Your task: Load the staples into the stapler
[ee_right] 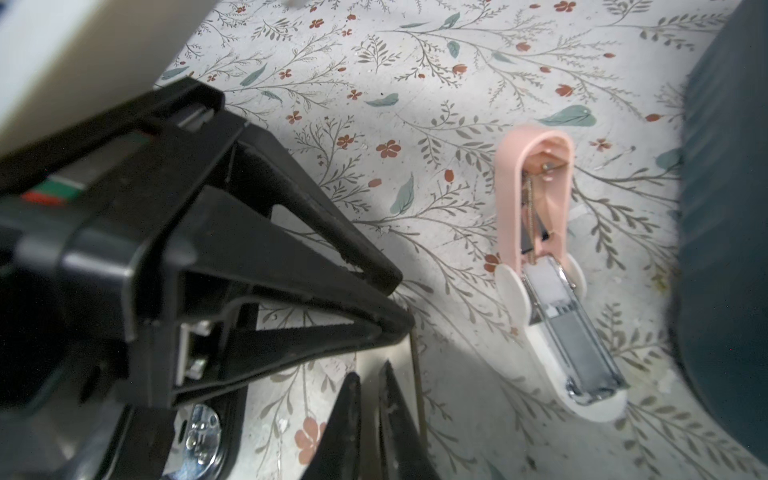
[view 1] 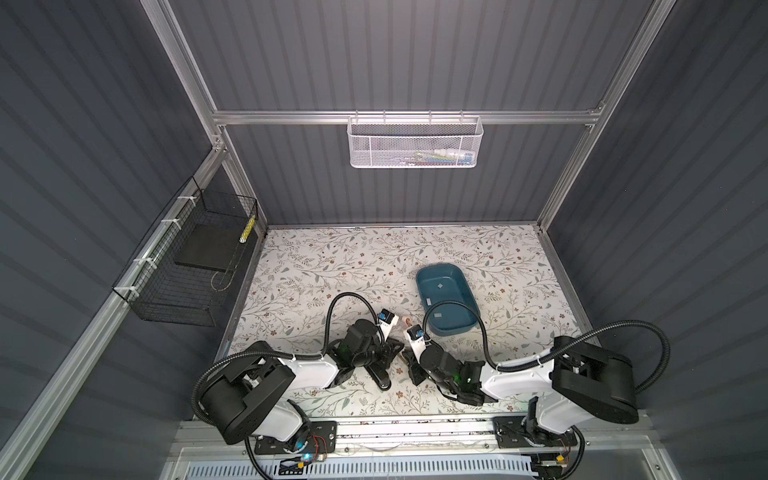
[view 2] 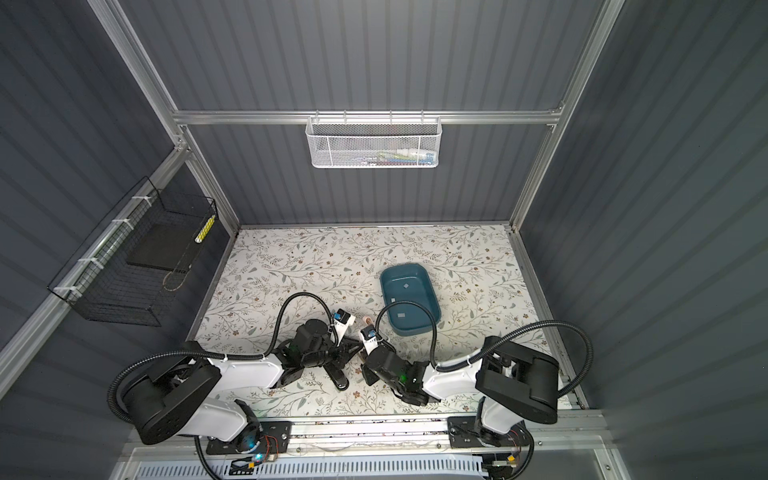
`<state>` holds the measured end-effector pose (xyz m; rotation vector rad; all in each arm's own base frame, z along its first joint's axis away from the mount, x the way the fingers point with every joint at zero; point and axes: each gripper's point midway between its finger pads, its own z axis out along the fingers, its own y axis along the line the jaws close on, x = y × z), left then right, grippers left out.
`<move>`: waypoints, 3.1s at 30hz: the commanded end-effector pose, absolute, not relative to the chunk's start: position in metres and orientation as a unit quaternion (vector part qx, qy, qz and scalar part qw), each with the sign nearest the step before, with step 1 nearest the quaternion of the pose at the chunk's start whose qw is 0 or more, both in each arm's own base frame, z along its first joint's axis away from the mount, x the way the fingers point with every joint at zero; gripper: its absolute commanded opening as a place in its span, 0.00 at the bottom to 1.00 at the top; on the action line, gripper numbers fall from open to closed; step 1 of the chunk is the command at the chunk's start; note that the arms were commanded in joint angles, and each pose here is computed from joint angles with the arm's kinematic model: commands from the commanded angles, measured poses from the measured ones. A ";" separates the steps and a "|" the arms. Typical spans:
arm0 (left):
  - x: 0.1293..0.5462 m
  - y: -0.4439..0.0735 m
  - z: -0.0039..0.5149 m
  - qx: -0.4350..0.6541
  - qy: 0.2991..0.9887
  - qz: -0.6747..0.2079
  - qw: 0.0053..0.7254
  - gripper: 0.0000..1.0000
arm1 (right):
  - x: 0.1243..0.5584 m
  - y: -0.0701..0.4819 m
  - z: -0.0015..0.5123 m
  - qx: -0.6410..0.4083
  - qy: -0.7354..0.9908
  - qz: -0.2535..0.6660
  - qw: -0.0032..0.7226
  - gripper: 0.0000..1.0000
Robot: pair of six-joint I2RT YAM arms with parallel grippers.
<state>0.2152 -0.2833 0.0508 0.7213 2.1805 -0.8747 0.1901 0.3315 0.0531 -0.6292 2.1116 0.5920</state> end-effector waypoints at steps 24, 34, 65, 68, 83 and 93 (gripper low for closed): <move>0.219 -0.275 0.067 0.282 0.839 -0.301 0.355 0.32 | 0.185 0.311 0.061 -0.249 0.836 0.213 0.439 0.26; 0.232 -0.260 0.109 0.256 0.829 -0.276 0.414 0.44 | 0.197 0.286 0.094 -0.210 0.842 0.200 0.455 0.49; 0.232 -0.241 0.122 0.225 0.831 -0.257 0.439 0.56 | 0.164 0.354 0.046 -0.259 0.852 0.303 0.338 0.45; 0.233 -0.240 0.122 0.225 0.831 -0.255 0.440 0.56 | 0.162 0.358 0.046 -0.257 0.852 0.302 0.341 0.44; 0.243 -0.239 0.124 0.205 0.836 -0.244 0.448 0.61 | 0.190 0.281 0.069 -0.212 0.855 0.176 0.440 0.50; 0.247 -0.253 0.124 0.211 0.838 -0.257 0.433 0.75 | 0.208 0.254 0.044 -0.193 0.872 0.125 0.431 0.60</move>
